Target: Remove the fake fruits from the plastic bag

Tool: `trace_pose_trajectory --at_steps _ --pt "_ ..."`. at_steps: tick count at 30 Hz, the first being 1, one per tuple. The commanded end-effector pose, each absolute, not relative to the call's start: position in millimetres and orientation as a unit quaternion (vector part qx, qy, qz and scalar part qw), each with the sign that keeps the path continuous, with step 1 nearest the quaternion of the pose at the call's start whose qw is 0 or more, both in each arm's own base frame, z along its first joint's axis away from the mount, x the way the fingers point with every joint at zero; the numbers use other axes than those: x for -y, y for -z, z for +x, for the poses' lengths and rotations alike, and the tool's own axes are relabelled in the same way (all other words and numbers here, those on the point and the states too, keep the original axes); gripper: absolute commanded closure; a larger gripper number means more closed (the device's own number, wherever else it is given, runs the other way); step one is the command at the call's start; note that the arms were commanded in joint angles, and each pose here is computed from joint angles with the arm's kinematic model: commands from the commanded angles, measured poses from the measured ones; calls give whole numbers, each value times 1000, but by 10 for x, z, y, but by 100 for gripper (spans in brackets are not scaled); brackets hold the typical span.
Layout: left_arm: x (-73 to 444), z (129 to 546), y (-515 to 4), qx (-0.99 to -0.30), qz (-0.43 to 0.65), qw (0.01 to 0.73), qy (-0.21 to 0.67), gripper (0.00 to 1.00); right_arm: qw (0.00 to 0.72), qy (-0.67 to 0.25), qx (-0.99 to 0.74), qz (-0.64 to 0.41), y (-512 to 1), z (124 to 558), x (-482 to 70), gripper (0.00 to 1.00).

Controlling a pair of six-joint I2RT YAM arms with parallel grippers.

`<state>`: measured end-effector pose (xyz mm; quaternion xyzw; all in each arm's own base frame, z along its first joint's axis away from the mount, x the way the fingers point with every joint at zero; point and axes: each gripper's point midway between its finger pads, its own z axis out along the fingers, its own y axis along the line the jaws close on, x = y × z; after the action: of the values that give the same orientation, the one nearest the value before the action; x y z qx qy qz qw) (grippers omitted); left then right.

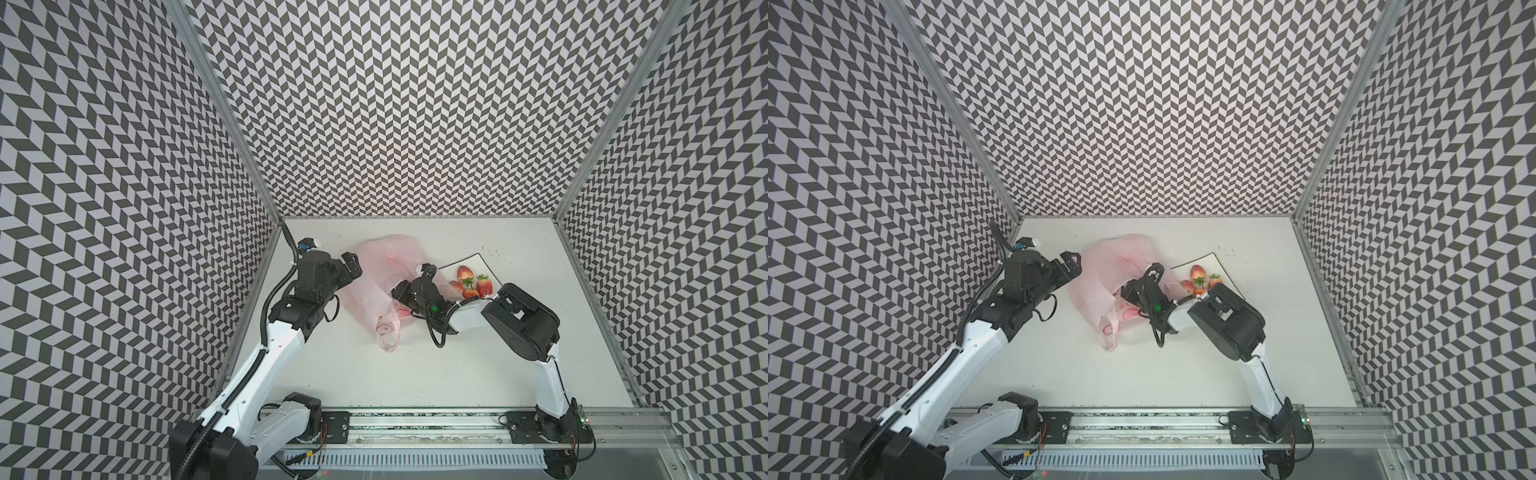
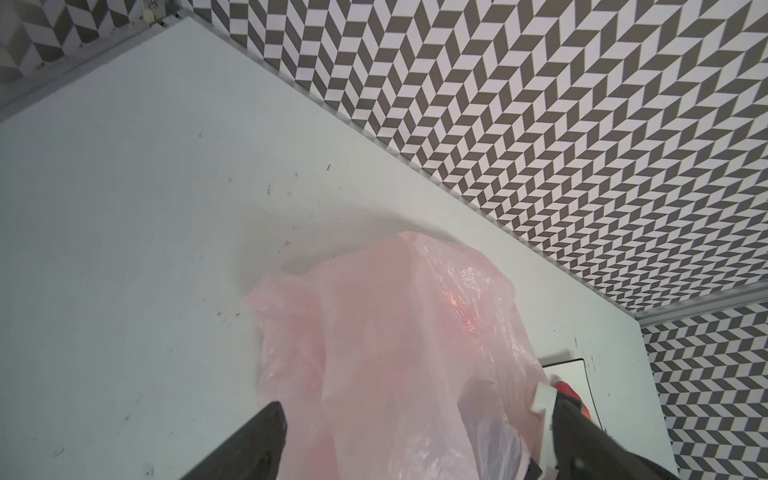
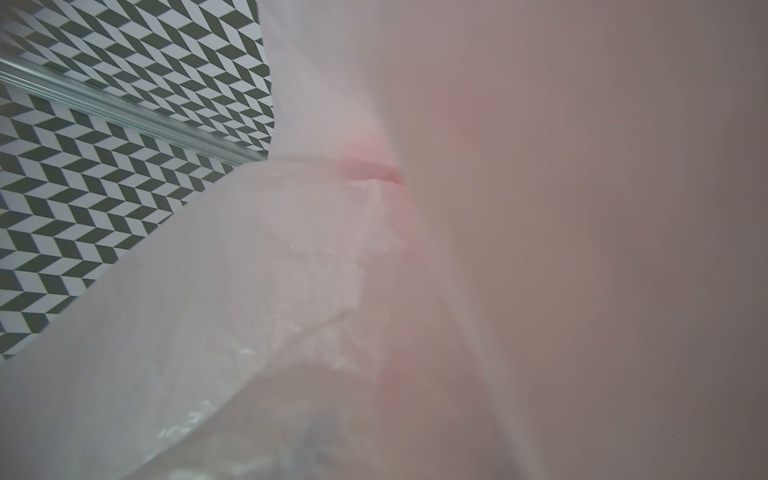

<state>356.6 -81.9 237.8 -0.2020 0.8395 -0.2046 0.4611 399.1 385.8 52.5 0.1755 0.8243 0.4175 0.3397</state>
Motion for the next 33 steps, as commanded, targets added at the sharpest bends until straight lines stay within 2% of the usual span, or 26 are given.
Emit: trace_pose_trajectory --at_steps 1,12,15,19,22,23,27,33 --pt "903 3724 -2215 -854 -189 426 231 0 359 -452 -800 163 -843 4008 -3903 41" --pt "1007 3991 -1577 -865 -217 368 265 2 360 -465 -794 154 -947 3953 -3913 41" --pt "1011 4007 -1485 -864 -218 362 272 20 360 -466 -793 153 -960 3947 -3923 41" --pt "967 3988 -1456 -862 -214 366 276 53 367 -463 -793 149 -997 3941 -3905 41" --pt "936 3964 -1587 -856 -202 386 279 84 372 -460 -792 150 -1031 3941 -3876 41" --pt "929 3952 -1668 -852 -196 397 279 90 374 -460 -791 150 -1045 3936 -3870 41" --pt "968 3889 -2129 -826 -150 457 295 100 374 -474 -784 145 -1138 3884 -3857 41" --pt "1277 3592 -2789 -785 -44 529 319 100 366 -500 -777 116 -1275 3776 -3911 38"
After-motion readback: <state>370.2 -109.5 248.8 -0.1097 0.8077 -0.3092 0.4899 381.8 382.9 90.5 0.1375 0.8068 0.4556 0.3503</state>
